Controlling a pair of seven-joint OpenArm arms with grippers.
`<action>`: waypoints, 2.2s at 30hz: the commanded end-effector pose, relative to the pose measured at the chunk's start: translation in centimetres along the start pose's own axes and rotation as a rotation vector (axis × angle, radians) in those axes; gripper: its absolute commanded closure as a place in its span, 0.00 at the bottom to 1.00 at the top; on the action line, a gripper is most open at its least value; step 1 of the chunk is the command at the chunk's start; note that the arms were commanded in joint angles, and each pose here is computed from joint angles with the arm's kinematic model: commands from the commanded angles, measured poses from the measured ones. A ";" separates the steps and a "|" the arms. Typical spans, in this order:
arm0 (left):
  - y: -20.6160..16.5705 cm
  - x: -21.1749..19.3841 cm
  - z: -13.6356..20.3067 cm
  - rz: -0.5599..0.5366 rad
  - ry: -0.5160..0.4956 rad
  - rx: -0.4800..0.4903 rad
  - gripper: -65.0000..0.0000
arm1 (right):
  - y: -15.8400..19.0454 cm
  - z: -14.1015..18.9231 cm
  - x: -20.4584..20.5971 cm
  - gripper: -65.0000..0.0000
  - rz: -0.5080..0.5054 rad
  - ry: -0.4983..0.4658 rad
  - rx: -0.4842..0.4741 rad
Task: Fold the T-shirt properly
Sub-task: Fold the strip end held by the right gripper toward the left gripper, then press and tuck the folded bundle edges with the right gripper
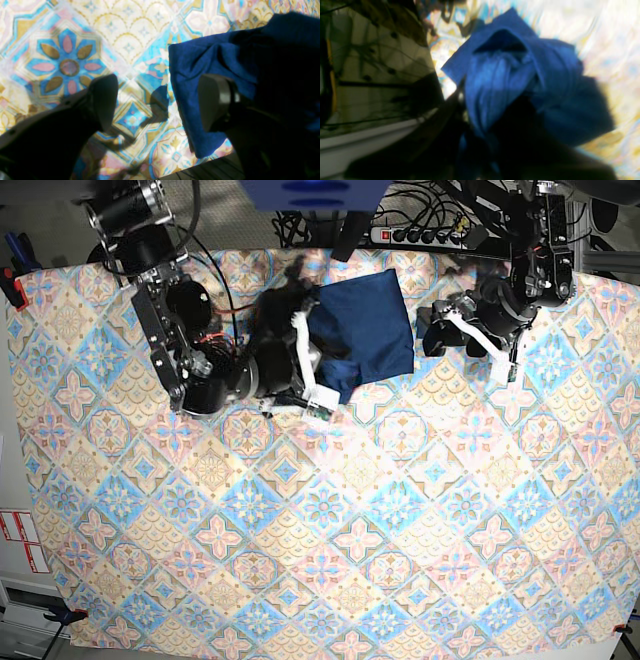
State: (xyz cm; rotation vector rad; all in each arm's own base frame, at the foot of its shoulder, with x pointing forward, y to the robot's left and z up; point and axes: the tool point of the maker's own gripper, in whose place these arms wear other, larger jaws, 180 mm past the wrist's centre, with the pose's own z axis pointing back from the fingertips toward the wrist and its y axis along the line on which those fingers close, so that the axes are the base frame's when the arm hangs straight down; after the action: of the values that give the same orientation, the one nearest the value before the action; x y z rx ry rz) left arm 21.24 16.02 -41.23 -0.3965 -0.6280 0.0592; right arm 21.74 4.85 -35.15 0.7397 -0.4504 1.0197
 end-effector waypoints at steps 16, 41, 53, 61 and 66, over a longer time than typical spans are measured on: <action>-0.2 0.9 0.3 -0.006 -0.032 -0.008 0.28 | 1.4 -2.1 0.2 0.73 0.199 0.101 0.062; -1.9 2.8 1.3 -0.068 -0.082 -0.035 0.28 | -6.5 4.5 -2.9 0.77 0.014 0.067 -0.174; -0.9 3.4 2.5 -0.096 -0.094 -0.001 0.28 | -1.4 -4.4 -6.1 0.87 0.371 0.458 -0.061; 1.5 3.7 3.6 -0.066 -0.113 0.065 0.28 | -0.8 -5.5 -3.2 0.86 0.408 0.412 -0.054; 1.5 3.7 3.6 -0.064 -0.116 0.065 0.28 | 0.1 -6.7 -2.5 0.86 0.409 0.404 -0.026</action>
State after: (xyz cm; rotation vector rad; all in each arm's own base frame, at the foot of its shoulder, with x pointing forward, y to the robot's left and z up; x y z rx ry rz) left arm 21.70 19.11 -37.95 -0.3116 -0.7155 0.0482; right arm 20.04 7.96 -41.98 0.3974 -0.2387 1.4996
